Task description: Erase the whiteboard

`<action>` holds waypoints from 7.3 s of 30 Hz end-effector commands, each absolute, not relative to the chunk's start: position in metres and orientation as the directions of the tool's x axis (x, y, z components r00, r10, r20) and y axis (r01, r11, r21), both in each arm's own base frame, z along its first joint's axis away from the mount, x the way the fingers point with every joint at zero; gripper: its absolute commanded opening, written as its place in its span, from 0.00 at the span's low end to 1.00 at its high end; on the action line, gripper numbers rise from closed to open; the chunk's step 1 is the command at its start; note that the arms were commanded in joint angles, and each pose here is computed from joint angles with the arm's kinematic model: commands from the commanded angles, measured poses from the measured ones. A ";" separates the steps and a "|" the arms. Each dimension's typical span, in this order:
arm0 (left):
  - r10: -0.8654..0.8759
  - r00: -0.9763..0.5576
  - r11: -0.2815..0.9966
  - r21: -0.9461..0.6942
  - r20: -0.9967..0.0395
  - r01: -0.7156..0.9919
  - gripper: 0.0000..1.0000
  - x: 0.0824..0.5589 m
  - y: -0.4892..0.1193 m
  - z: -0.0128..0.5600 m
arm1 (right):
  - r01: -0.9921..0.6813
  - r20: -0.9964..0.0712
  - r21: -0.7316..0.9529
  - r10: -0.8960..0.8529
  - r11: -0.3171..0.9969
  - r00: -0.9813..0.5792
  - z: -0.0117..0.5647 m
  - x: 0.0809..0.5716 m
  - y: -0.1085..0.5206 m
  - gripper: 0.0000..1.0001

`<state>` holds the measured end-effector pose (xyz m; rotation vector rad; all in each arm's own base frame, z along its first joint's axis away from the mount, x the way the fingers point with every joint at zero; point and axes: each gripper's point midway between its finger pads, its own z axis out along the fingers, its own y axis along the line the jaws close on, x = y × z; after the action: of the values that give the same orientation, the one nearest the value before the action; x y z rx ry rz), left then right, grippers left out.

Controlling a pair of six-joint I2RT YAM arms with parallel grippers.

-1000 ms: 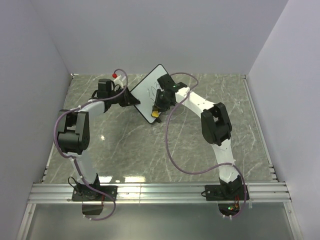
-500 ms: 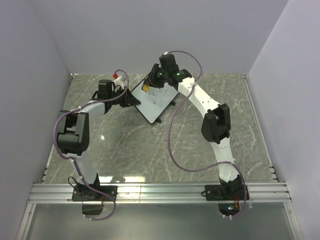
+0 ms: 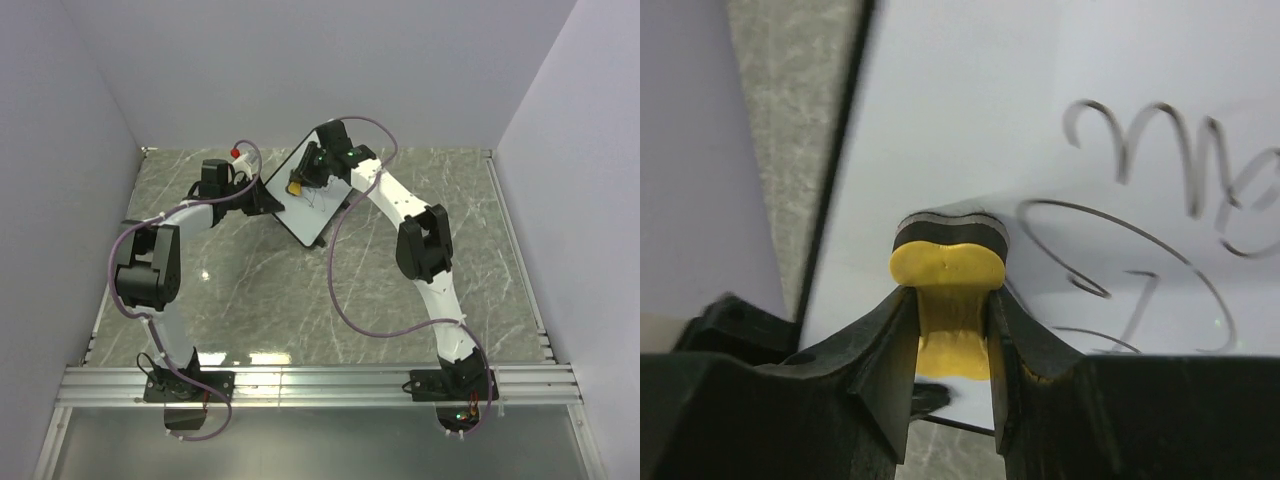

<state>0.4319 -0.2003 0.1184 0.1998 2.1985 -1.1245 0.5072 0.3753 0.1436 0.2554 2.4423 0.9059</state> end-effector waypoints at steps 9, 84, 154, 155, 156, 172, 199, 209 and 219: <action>-0.007 -0.857 0.644 -0.658 -0.516 0.391 0.00 0.384 -0.212 0.077 | 0.166 -0.224 0.382 0.266 0.909 -0.938 0.024 0.437 0.310 0.00; 0.072 -0.879 0.658 -0.640 -0.471 0.397 0.00 0.330 -0.216 0.071 | 0.011 -0.427 0.589 0.323 0.808 -0.845 0.126 0.459 0.319 0.00; 0.116 -0.949 0.739 -0.613 -0.292 0.279 0.00 0.355 -0.211 0.048 | 0.067 -0.422 0.698 0.485 0.713 -0.766 0.154 0.542 0.365 0.00; 0.117 -0.949 0.741 -0.610 -0.292 0.279 0.00 0.355 -0.210 0.048 | 0.051 -0.431 0.702 0.481 0.710 -0.763 0.159 0.542 0.371 0.00; 0.116 -0.950 0.746 -0.606 -0.291 0.277 0.00 0.355 -0.209 0.047 | 0.024 -0.445 0.720 0.488 0.693 -0.751 0.177 0.546 0.378 0.00; 0.123 -0.948 0.745 -0.604 -0.294 0.284 0.00 0.356 -0.209 0.048 | 0.142 -0.344 0.702 0.507 0.698 -0.790 0.135 0.543 0.369 0.00; 0.126 -0.946 0.740 -0.607 -0.297 0.289 0.00 0.353 -0.210 0.051 | 0.362 -0.289 0.509 0.552 0.780 -0.782 0.068 0.519 0.271 0.00; 0.136 -0.947 0.734 -0.612 -0.291 0.294 0.00 0.352 -0.214 0.050 | 0.390 -0.256 0.721 0.743 0.573 -0.619 0.123 0.608 0.264 0.00; 0.140 -0.945 0.735 -0.608 -0.295 0.299 0.00 0.350 -0.213 0.050 | 0.445 -0.157 0.716 0.746 0.538 -0.648 0.088 0.594 0.289 0.00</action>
<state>0.4087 -0.2121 0.1146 0.2265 2.4372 -1.1142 0.6037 0.2649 0.1022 0.9705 2.2813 0.8581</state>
